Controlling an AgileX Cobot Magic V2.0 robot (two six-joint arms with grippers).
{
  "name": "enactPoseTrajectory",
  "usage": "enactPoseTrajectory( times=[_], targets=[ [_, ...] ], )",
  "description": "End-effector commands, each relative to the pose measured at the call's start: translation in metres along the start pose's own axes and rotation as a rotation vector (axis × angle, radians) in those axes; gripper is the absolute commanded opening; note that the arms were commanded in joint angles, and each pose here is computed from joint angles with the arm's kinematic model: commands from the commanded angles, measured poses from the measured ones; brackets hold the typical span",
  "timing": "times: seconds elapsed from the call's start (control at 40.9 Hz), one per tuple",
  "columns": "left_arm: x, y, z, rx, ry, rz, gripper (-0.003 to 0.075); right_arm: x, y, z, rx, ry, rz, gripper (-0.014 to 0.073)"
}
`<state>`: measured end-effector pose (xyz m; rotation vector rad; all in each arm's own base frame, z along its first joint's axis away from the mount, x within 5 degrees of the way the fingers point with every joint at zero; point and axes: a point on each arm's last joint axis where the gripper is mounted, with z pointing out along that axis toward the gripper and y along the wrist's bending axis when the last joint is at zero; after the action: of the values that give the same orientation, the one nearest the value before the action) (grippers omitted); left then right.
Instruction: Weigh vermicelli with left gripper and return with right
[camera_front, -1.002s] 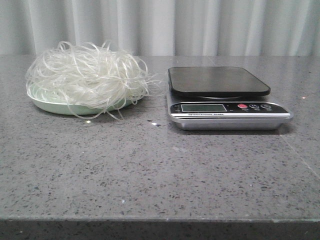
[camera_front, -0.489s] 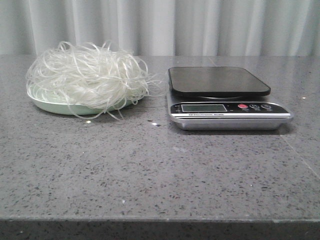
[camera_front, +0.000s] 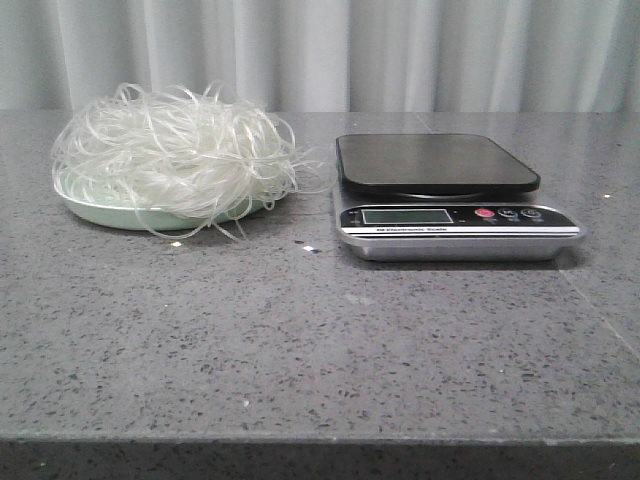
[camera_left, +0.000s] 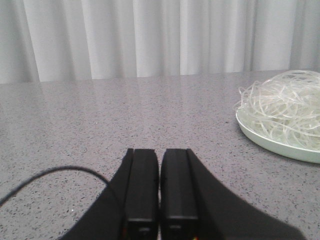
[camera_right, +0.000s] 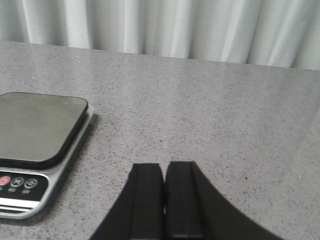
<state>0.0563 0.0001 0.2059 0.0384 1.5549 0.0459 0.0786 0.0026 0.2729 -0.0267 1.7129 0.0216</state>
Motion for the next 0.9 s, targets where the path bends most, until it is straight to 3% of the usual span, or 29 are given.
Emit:
enactPoseTrajectory(
  times=[0.0, 0.293, 0.88],
  targets=[
    [-0.005, 0.001, -0.002, -0.01, -0.085, -0.008, 0.0137, -0.002, -0.002, -0.002, 0.023, -0.134, 0.001, 0.015],
    [-0.005, 0.001, -0.002, -0.01, -0.085, -0.008, 0.0137, 0.063, -0.002, -0.007, 0.03, -0.231, 0.034, 0.015],
    [-0.005, 0.001, -0.002, -0.01, -0.083, -0.008, 0.0137, 0.065, -0.002, -0.015, 0.019, -0.271, 0.068, 0.015]
  ],
)
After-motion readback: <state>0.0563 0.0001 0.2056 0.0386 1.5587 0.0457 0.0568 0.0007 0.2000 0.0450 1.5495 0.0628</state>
